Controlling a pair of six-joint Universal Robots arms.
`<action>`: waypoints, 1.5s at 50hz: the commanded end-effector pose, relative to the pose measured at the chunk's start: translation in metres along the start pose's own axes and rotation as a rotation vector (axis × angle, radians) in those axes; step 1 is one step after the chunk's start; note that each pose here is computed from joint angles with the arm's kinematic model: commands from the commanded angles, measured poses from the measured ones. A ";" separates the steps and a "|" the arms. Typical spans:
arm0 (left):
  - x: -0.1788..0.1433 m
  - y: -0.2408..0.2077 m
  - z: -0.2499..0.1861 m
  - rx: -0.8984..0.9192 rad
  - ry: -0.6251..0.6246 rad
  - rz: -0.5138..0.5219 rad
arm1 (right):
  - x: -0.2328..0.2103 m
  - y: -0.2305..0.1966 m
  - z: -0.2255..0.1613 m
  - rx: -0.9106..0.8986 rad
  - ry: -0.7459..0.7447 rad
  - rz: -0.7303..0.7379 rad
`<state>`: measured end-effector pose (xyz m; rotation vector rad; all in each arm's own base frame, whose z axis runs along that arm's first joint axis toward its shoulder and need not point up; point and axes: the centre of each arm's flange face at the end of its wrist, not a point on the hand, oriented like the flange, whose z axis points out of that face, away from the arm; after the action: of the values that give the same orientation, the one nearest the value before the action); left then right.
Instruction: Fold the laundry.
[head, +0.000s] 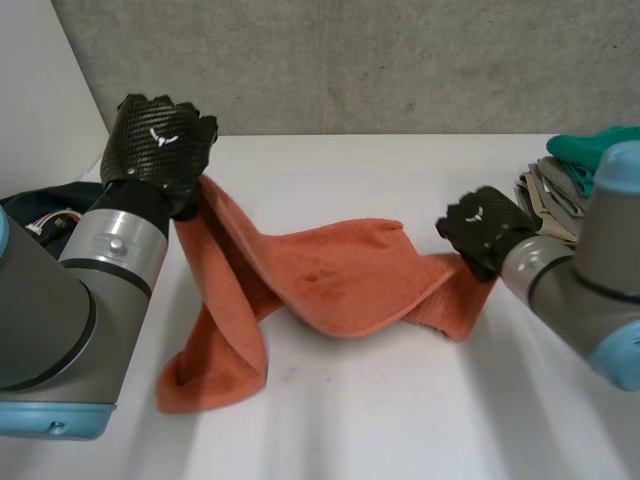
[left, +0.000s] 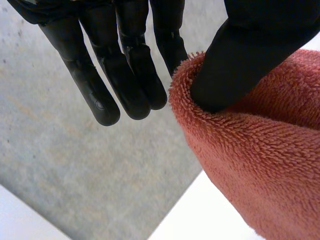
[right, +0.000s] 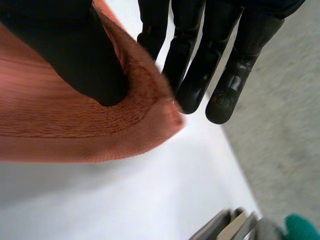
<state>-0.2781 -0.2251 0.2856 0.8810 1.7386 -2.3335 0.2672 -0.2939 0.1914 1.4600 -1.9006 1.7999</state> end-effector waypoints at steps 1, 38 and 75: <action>-0.002 0.036 0.006 -0.116 0.012 0.029 | 0.015 0.013 -0.036 -0.243 -0.188 0.115; -0.047 0.025 0.097 0.236 -0.310 0.021 | 0.141 -0.070 0.025 0.495 0.442 0.332; 0.033 0.110 -0.034 -0.420 0.192 0.089 | 0.062 0.091 -0.040 -0.299 -0.030 0.213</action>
<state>-0.2463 -0.2145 0.1555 1.1485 2.1558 -1.6860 0.1616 -0.3047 0.1729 1.2891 -2.3455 1.4364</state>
